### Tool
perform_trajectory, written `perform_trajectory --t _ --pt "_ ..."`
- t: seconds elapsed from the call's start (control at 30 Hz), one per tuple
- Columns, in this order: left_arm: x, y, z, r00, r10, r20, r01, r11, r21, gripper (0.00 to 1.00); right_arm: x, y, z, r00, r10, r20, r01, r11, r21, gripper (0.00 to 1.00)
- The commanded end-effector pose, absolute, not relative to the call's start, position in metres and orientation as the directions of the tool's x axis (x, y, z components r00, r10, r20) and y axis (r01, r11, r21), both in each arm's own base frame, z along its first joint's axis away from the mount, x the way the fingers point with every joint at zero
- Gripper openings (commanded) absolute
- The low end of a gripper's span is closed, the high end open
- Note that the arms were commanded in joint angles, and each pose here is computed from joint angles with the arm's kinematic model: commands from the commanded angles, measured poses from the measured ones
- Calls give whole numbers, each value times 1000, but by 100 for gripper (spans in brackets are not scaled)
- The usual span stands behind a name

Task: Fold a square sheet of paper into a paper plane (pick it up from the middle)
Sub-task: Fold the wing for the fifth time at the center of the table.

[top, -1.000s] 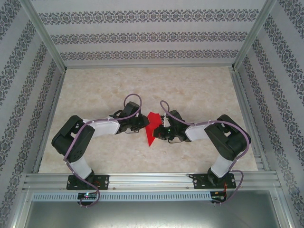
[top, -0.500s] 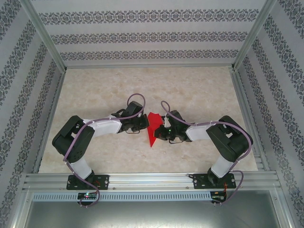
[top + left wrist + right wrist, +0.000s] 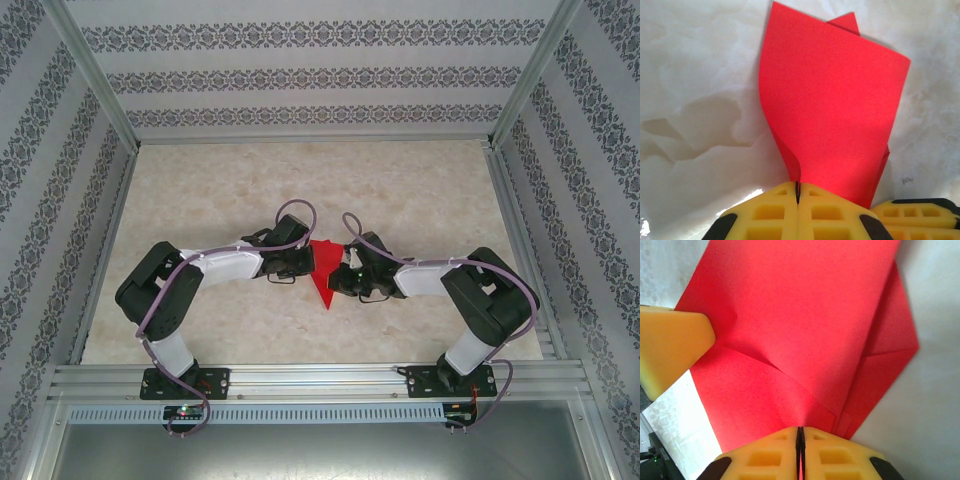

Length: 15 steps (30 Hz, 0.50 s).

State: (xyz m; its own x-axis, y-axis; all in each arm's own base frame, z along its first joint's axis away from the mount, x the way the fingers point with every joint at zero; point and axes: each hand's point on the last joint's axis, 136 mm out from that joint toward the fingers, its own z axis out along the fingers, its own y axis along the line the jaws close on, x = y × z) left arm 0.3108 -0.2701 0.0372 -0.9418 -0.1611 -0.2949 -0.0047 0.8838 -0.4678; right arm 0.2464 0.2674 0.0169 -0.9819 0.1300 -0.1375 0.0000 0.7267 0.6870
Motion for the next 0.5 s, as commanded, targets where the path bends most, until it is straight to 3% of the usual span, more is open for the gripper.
perform_trajectory --t 0.0,0.33,0.47 --pt "309 -269 36 -943 -127 -308 15 908 -419 3 253 266 24 -979 144 -144 6 729 684 14" --pt "309 -274 39 -945 -105 -311 37 907 -420 4 253 261 16 -983 129 -128 16 763 646 11" --pt "309 -282 47 -946 -97 -310 53 896 -441 10 249 257 6 -986 124 -113 27 782 623 6"
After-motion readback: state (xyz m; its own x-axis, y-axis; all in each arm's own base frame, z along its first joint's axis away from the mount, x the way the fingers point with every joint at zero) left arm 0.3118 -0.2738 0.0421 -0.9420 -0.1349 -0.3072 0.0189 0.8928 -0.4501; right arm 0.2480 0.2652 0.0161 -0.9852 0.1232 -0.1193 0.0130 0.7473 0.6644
